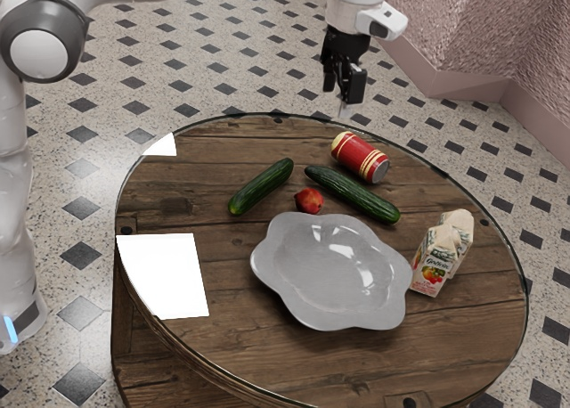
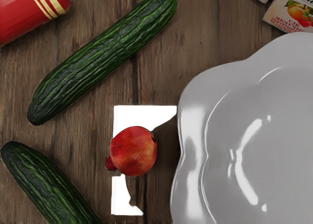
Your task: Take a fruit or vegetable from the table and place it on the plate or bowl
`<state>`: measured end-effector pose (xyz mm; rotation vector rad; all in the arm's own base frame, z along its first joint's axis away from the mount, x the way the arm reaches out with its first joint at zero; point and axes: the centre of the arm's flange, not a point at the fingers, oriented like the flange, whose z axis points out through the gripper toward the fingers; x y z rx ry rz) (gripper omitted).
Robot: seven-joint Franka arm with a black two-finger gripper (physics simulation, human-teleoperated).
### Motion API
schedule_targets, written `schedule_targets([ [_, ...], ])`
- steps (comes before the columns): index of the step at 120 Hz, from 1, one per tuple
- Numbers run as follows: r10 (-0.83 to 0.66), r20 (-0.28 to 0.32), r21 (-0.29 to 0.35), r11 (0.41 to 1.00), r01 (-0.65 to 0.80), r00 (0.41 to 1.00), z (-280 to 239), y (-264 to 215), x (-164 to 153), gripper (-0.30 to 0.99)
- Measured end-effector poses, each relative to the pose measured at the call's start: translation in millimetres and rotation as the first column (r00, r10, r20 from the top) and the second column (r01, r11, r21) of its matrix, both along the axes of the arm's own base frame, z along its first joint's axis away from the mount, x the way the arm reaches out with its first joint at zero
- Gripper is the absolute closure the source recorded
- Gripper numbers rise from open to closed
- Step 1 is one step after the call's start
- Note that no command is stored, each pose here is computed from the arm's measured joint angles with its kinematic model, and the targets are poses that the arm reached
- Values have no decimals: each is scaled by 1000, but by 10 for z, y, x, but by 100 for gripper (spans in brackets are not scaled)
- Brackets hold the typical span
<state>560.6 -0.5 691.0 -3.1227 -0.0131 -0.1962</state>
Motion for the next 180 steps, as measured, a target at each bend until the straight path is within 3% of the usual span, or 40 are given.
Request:
schedule_targets([
  [48,-12,-2,10,1000,12,1000,94,93,-52,0],
  [86,-266,-104,41,962,271,958,-152,276,42,0],
  [114,-551,-198,56,819,571,811,-543,114,225,0],
  [134,-696,-263,19,688,725,668,-971,36,321,0],
  [159,-813,-276,-22,539,842,513,-1306,64,332,0],
  [180,-868,-249,-42,453,891,430,-1447,148,240,0],
])
